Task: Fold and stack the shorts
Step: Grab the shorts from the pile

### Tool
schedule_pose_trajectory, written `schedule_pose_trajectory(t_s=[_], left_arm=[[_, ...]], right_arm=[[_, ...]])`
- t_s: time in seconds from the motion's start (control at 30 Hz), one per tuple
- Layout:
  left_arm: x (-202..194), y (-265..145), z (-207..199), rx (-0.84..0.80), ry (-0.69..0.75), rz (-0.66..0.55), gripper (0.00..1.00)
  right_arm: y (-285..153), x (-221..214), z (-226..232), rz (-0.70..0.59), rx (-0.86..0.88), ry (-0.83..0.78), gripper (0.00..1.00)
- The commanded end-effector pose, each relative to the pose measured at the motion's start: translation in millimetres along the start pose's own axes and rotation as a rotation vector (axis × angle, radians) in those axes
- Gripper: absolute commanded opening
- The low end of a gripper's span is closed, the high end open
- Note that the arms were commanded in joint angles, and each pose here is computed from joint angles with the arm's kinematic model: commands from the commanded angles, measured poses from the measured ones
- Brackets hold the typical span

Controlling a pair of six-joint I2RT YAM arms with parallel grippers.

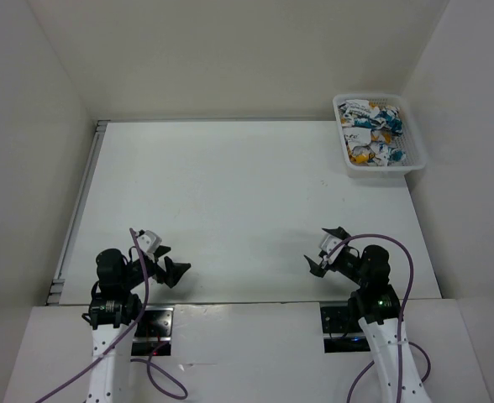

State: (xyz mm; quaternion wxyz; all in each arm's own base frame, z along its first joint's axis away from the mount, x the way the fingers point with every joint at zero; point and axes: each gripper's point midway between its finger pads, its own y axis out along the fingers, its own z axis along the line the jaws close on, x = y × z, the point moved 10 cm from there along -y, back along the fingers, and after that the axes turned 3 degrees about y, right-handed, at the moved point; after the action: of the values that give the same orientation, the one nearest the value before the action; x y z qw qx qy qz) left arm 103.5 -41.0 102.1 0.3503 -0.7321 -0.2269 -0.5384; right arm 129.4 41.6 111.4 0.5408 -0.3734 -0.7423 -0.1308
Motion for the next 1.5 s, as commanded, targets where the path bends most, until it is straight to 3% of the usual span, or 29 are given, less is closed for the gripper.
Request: schedule_pose_trajectory(t_s=[0.0, 0.23, 0.33, 0.37, 0.4, 0.5, 0.6, 0.7, 0.83, 0.87, 0.93, 0.97, 1.03, 1.07, 1.13, 1.17, 1.3, 1.33, 1.47], left_arm=[[10, -3, -4, -0.029, 0.041, -0.04, 0.99], [11, -3, -7, -0.079, 0.05, -0.052, 0.99], [10, -5, -15, -0.161, 0.028, -0.043, 0.99], [11, -5, -16, -0.171, 0.037, -0.051, 0.99], [11, -3, -13, -0.157, 0.051, -0.06, 0.99], [41, -1, -3, -0.079, 0.228, -0.199, 0.99], [73, -4, -2, -0.042, 0.394, -0.339, 0.99], [124, -22, -8, 0.066, 0.561, -0.514, 0.99], [158, -30, -3, 0.188, 0.492, -0.496, 0.99], [175, -29, 5, 0.233, 0.447, -0.466, 0.99], [191, -24, 15, 0.253, 0.378, -0.398, 0.99], [192, -7, 35, 0.255, 0.284, -0.294, 0.99], [229, 0, 48, 0.289, 0.23, -0.236, 0.99], [221, 25, 72, 0.291, 0.118, -0.093, 0.99], [261, 42, 87, 0.353, 0.111, -0.066, 0.99], [253, 64, 105, 0.365, 0.059, 0.023, 0.99], [259, 97, 118, 0.354, 0.045, 0.083, 0.99], [249, 116, 121, 0.354, 0.027, 0.147, 0.99], [239, 150, 130, 0.308, -0.046, 0.328, 0.99]], right_arm=[[0, 7, -2, -0.027, 0.007, -0.034, 1.0], [4, 4, -6, -0.052, -0.021, -0.091, 1.0], [6, 8, -14, -0.084, -0.015, -0.321, 1.0], [6, 12, -16, -0.108, -0.023, -0.326, 1.0], [7, 14, -17, -0.118, 0.006, -0.456, 1.0], [5, 40, -35, -0.176, -0.062, -0.917, 1.0], [-10, 93, -53, -0.38, -0.29, -0.985, 1.0], [-23, 133, -59, -0.457, -0.3, -0.998, 1.0], [-32, 199, -97, -0.433, -0.333, -0.849, 1.0], [-10, 193, -115, -0.34, -0.287, -0.748, 1.0], [-4, 233, -141, -0.359, -0.315, -0.571, 1.0], [25, 221, -162, -0.247, -0.339, -0.424, 1.0], [43, 250, -186, -0.227, -0.429, -0.199, 1.0], [70, 229, -205, -0.102, -0.525, -0.086, 1.0], [84, 238, -224, -0.096, -0.607, -0.006, 1.0], [94, 234, -229, -0.081, -0.622, 0.039, 1.0], [158, 206, -261, 0.125, -0.673, 0.311, 1.0], [166, 193, -266, 0.195, -0.685, 0.363, 1.0], [186, 146, -331, 0.239, -0.873, 0.69, 1.0]])
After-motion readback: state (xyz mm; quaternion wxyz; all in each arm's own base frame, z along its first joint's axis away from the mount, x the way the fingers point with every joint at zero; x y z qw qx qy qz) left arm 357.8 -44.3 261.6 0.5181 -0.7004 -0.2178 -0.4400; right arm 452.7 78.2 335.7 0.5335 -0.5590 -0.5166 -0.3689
